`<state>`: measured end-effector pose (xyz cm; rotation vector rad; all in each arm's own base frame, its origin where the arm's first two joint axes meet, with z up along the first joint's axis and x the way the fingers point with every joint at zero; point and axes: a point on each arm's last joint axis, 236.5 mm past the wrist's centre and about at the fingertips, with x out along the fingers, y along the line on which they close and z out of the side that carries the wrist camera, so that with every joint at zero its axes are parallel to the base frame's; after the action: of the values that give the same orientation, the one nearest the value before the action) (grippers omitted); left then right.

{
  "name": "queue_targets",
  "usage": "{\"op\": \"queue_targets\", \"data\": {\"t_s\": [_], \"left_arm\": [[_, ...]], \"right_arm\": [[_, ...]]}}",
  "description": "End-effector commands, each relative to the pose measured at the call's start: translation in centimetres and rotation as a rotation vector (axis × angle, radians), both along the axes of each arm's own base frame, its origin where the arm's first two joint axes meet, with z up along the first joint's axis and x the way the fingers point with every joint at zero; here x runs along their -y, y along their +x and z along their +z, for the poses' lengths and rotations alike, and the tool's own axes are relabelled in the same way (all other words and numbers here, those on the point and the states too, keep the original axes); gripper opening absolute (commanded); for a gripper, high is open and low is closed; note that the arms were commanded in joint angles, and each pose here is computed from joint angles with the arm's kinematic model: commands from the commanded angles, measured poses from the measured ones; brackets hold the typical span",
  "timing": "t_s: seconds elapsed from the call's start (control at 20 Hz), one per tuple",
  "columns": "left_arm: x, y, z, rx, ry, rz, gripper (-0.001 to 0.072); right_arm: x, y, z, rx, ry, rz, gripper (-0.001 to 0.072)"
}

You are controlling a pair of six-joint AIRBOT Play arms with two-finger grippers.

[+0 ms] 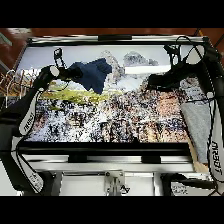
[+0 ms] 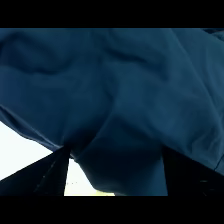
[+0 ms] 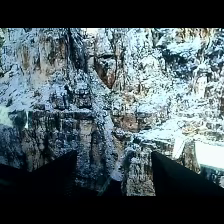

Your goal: Fold the shirts.

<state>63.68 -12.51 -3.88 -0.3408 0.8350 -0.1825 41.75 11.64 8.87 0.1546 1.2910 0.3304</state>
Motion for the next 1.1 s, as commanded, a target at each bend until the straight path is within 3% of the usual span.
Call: {"op": "queue_targets", "data": {"t_s": [0.0,0.1,0.15,0.2,0.3,0.5,0.65,0.8,1.05], "left_arm": [[0.8,0.9,-1.5,0.025,-0.015,0.017,0.0720],[1.0,0.9,-2.1,-0.002,-0.065,0.056,0.0682],[1.0,0.8,-2.2,-0.006,-0.072,0.063,0.0386],[1.0,0.9,-2.0,-0.005,-0.073,0.063,0.0024],[1.1,0.8,-0.2,0.016,-0.078,0.055,0.0032],[3.1,-1.5,12.2,0.199,0.022,-0.123,0.0032],[6.4,-7.9,26.3,0.385,0.030,-0.245,0.0032],[10.6,-16.8,37.6,0.573,0.001,-0.371,0.0032],[16.5,-27.5,40.7,0.548,-0.058,-0.593,0.0033]], "right_arm": [[-0.2,0.2,0.1,0.010,0.007,0.007,0.0584],[-0.2,0.2,0.1,0.010,0.007,0.007,0.0583],[-0.2,0.2,0.1,0.010,0.007,0.007,0.0584],[-0.2,0.2,0.1,0.010,0.007,0.007,0.0584],[-0.2,0.3,0.1,0.013,0.008,0.003,0.0583],[-0.4,2.2,1.5,0.100,0.027,-0.024,0.0584],[-0.3,2.5,6.3,0.212,0.035,-0.020,0.0583],[2.3,1.7,15.0,0.435,-0.047,-0.051,0.0583],[9.9,-5.8,28.2,0.749,-0.210,-0.287,0.0578]]}}
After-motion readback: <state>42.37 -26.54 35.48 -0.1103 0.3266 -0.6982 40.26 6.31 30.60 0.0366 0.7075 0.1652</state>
